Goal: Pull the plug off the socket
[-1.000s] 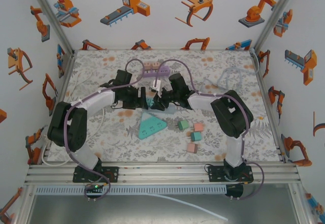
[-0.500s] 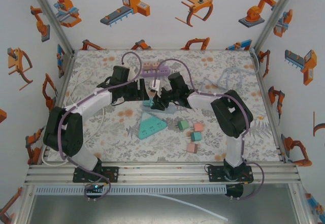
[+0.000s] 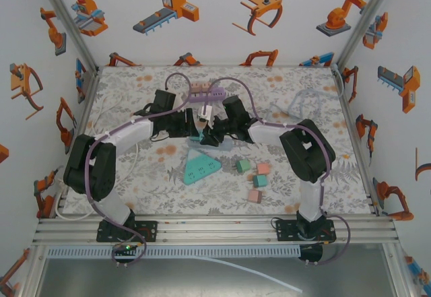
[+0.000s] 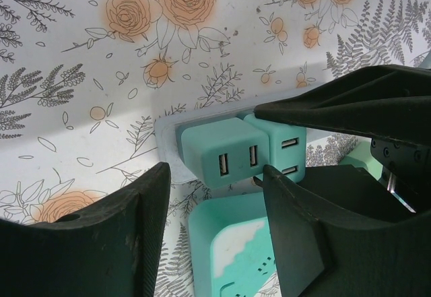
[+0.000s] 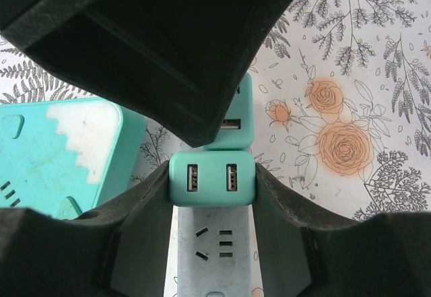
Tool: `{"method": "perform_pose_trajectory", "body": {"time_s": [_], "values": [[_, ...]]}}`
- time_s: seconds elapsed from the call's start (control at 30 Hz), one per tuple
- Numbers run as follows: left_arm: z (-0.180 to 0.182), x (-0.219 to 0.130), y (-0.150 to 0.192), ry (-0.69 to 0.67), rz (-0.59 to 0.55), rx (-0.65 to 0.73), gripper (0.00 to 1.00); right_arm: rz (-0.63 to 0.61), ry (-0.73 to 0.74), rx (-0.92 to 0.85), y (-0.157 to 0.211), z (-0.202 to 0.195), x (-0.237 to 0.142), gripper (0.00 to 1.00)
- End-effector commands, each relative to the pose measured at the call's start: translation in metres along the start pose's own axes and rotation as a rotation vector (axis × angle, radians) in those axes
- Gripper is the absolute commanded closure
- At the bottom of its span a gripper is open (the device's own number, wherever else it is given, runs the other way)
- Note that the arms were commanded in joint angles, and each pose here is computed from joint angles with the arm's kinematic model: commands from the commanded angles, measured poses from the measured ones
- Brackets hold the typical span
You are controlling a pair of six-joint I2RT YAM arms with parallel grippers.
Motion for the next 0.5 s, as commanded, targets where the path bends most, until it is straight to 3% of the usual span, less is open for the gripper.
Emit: {"method": "perform_pose_trajectory", "body": {"time_s": [0.0, 0.27, 0.47], "values": [[0.038, 0.014, 0.045, -0.158, 0.139, -0.004, 0.46, -0.077, 0.038, -0.038, -0.027, -0.008, 0.002, 1.0], [0.047, 0.027, 0.061, -0.17, 0.184, -0.021, 0.46, -0.334, -0.025, -0.189, -0.077, 0.012, -0.02, 1.0], [0.05, 0.027, 0.068, -0.18, 0.2, -0.017, 0.47, -0.37, 0.017, -0.231, -0.084, 0.01, -0.024, 1.0]]}}
Point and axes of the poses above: each hand's point on the last joint's axis, 136 mm out from that joint toward the fingers, its own x axis out along the fingers, its own z axis along the line the jaws close on, y = z × x, the point moved 2 cm from there along -x, back along the fingers, and after that the axes turned 3 degrees about x, right-handed, at the moved point
